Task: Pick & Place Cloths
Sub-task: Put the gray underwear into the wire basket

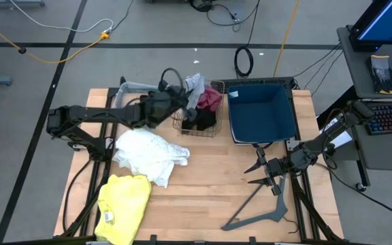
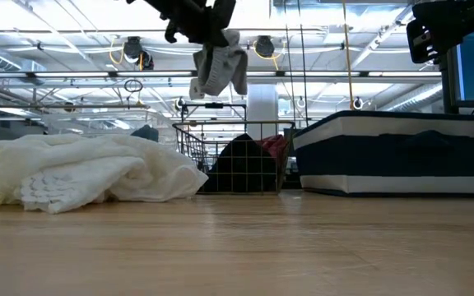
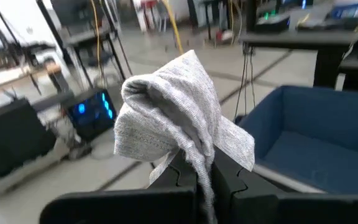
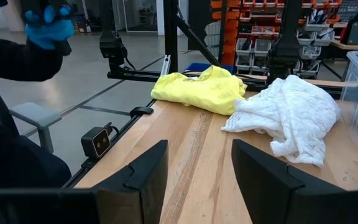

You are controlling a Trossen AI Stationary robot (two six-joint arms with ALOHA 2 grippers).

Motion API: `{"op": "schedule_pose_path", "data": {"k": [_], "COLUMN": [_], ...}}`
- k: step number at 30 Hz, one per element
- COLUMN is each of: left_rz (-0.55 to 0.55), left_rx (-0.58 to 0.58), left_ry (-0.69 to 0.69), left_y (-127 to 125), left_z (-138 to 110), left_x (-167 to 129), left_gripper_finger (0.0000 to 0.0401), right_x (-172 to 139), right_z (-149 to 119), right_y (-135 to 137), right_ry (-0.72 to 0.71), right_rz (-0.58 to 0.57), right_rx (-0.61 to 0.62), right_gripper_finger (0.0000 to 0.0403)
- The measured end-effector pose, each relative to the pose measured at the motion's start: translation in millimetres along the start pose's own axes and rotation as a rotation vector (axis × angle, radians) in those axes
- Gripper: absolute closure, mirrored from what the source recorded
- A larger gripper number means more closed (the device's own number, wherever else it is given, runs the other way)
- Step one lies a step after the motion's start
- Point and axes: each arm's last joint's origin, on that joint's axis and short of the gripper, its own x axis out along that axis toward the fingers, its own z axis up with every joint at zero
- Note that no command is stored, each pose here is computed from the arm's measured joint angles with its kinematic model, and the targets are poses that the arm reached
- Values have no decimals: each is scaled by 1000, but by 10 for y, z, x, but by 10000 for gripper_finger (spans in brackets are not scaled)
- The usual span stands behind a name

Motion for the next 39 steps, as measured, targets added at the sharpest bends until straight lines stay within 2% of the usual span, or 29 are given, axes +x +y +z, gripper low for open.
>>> {"op": "schedule_pose_path", "data": {"k": [3, 13, 20, 27, 39], "left_rz": [10, -61, -83, -89, -56], "left_rx": [-11, -141, -182, -174, -156], "left_ry": [61, 57, 143, 203, 406], "left_y": [74, 256, 304, 189, 80], "left_z": [106, 294, 152, -63, -605], "left_x": [18, 113, 256, 477, 851], "left_gripper_finger": [398, 398, 399, 399, 395], "right_x": [0, 0, 0, 0, 0], "right_z": [0, 0, 0, 0, -8], "right_y": [0, 0, 0, 0, 0], "right_ry": [0, 0, 0, 1, 8], "right_rz": [0, 0, 0, 0, 0], "right_rx": [0, 0, 0, 0, -2], "right_gripper_finger": [234, 234, 234, 234, 234]}}
